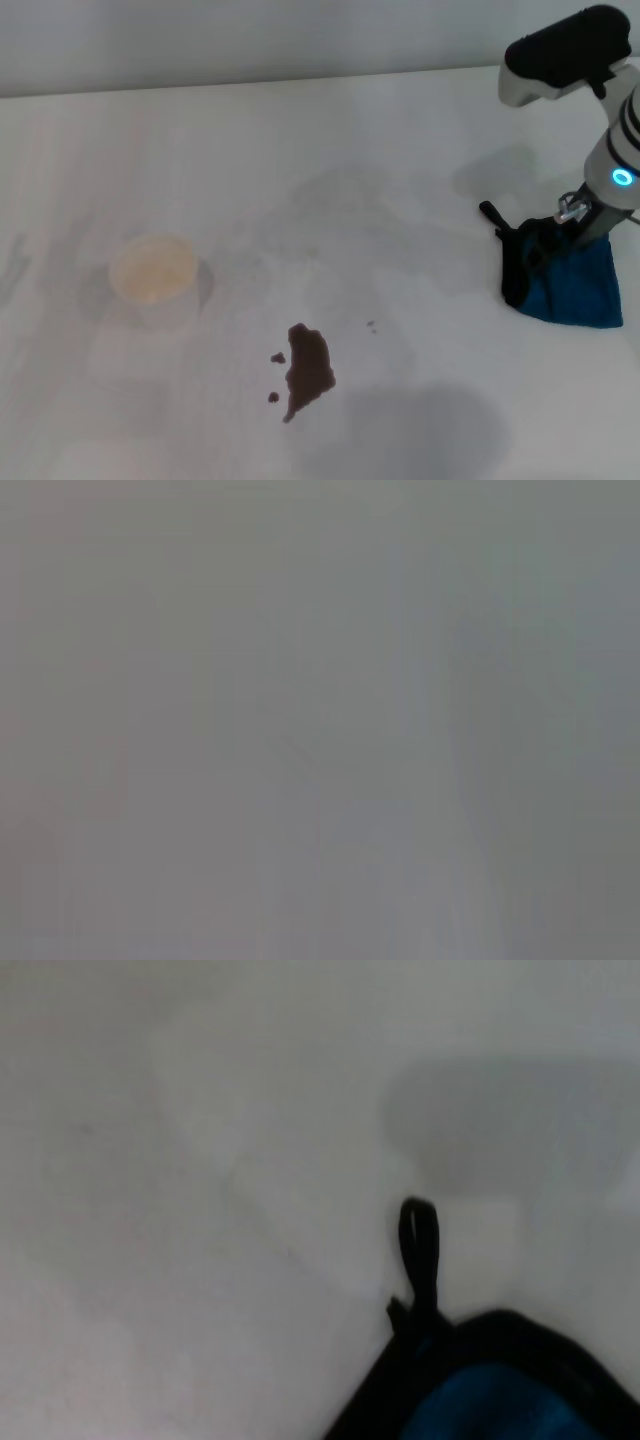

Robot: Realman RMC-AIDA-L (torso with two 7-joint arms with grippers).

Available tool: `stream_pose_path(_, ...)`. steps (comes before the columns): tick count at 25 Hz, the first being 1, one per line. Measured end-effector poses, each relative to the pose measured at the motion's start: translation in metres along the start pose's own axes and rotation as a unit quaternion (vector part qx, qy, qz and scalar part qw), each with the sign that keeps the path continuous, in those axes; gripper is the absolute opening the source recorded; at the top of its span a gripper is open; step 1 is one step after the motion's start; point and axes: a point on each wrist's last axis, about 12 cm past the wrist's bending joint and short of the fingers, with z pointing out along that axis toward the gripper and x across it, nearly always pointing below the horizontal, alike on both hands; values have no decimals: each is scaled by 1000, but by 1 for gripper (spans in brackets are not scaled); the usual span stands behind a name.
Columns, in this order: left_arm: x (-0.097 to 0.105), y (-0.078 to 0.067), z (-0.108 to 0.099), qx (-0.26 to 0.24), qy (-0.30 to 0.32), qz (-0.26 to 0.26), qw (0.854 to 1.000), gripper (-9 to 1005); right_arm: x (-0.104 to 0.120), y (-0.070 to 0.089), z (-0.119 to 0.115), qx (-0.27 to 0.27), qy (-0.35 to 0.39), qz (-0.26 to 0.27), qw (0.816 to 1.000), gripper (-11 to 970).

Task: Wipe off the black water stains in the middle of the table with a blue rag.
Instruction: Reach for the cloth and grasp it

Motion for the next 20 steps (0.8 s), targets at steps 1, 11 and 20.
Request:
stream_pose_path(1, 0, 0, 1, 1, 0, 0, 1000, 883, 0, 0, 3, 0, 5, 0, 1000, 661)
stream_pose_path(11, 0, 0, 3, -5, -1, -1, 1000, 882, 2, 1, 15, 2, 17, 1, 1000, 642)
stream_pose_path(20, 0, 0, 2, -6, 1, -1, 1000, 881, 2, -1, 23, 5, 29, -2, 1000, 610)
